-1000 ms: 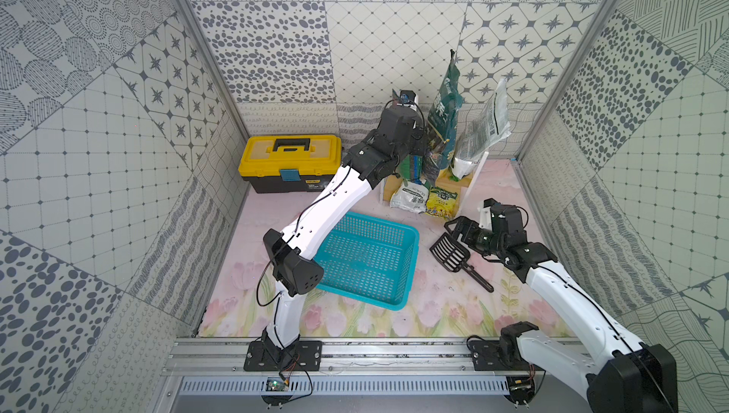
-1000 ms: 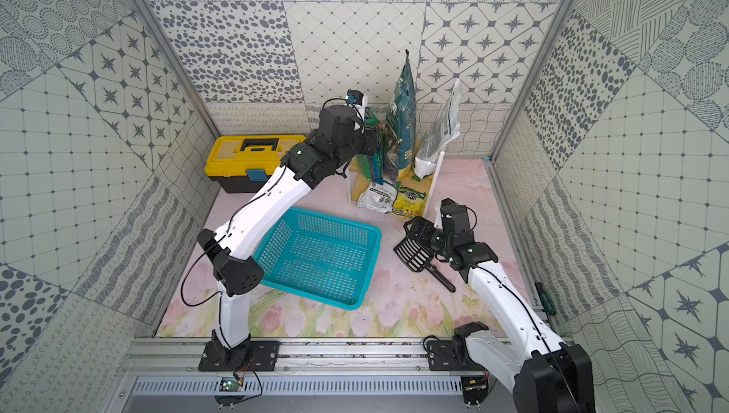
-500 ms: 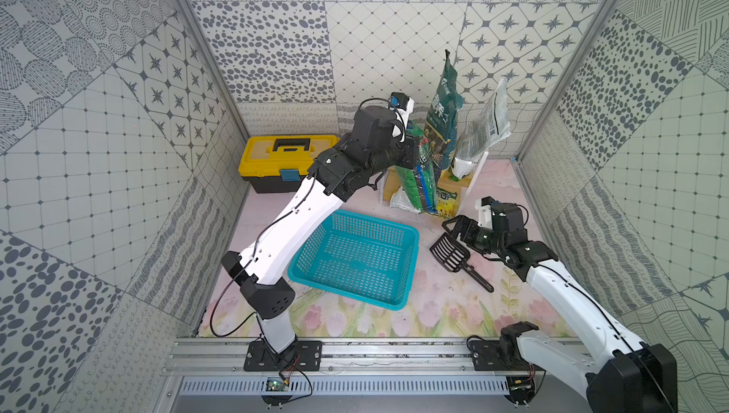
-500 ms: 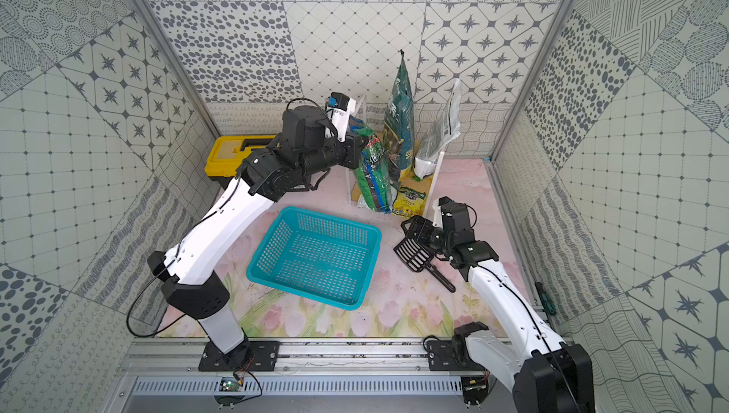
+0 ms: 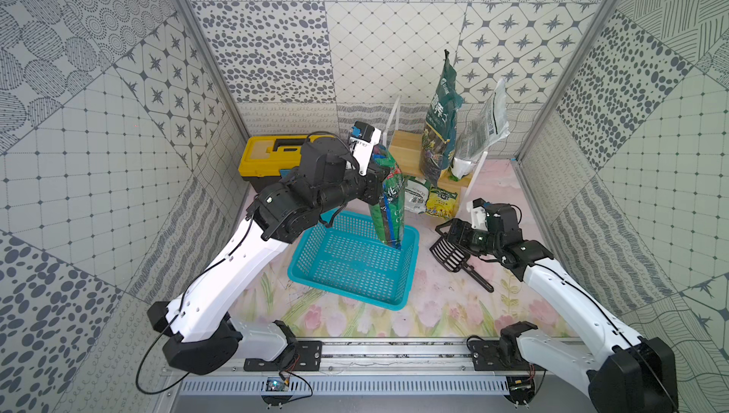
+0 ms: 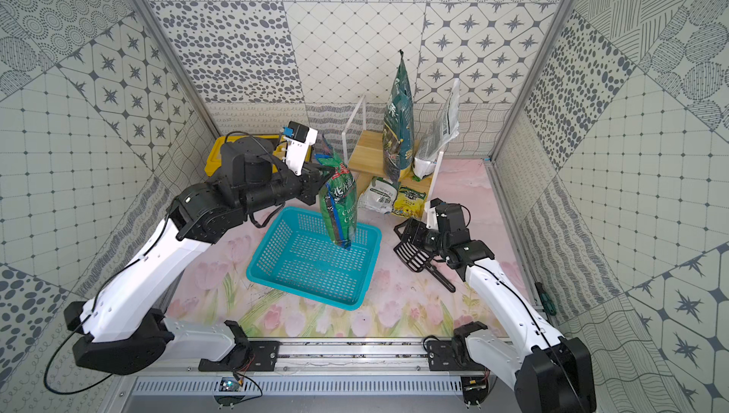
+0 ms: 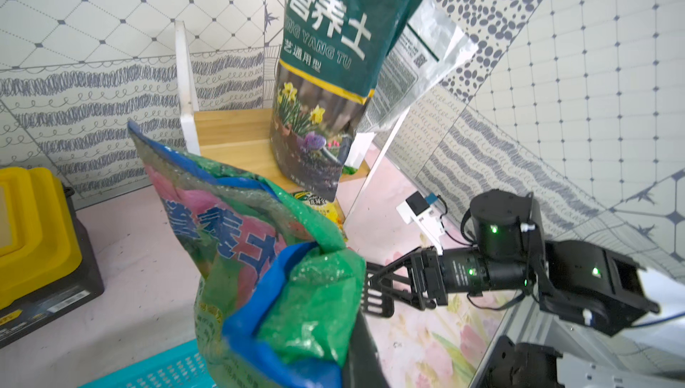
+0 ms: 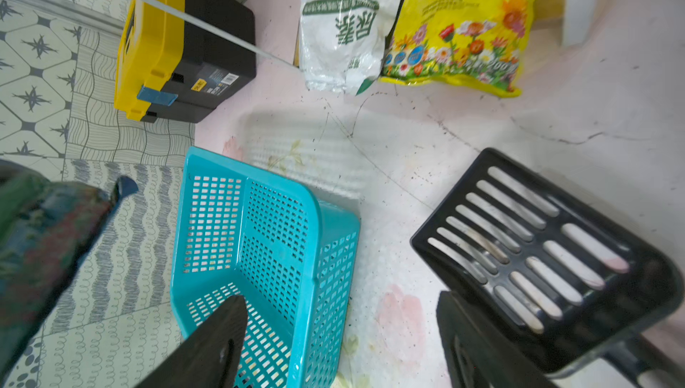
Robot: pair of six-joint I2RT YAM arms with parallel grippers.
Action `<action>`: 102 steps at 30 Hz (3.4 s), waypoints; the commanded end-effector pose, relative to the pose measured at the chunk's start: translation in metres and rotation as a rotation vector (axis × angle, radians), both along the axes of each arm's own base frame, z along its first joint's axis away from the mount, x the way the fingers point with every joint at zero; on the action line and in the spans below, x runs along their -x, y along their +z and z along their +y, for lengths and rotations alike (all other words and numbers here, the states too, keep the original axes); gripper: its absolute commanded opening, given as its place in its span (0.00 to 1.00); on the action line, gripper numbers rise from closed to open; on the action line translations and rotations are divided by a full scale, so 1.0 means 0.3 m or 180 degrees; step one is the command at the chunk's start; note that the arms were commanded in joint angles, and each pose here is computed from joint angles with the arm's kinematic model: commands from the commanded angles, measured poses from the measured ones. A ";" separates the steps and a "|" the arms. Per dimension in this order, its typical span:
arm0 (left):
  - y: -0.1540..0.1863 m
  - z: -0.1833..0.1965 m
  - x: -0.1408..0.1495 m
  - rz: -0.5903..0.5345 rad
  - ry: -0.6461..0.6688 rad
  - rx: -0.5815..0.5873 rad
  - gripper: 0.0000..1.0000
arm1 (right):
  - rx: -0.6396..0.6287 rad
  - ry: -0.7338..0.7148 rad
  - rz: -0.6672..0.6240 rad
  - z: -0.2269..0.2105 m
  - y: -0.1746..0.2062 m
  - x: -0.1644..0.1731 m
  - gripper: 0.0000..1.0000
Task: Take down the fertilizer bag from the shelf
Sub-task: Place the fertilizer bag in the storage box, then pick up the fertilizer bag from the shelf.
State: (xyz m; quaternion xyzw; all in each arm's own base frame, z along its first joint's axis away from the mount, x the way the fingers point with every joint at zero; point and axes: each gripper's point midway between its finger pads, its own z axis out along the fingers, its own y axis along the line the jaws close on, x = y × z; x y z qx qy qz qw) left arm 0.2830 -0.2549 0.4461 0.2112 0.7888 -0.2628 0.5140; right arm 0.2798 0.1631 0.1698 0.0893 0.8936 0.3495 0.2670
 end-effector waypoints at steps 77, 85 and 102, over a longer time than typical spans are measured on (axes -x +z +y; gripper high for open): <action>-0.647 0.919 0.041 -0.0151 0.3041 -0.0802 0.76 | -0.0149 -0.0048 0.0344 0.217 -0.166 -0.108 0.33; -0.473 0.888 -0.004 -0.0503 0.2922 -0.0644 1.00 | -0.0147 0.0119 0.0255 0.234 -0.119 -0.104 0.68; -0.141 0.565 -0.072 -0.0354 0.1369 0.0140 1.00 | 0.0755 0.0232 -0.0721 0.087 0.293 -0.130 0.77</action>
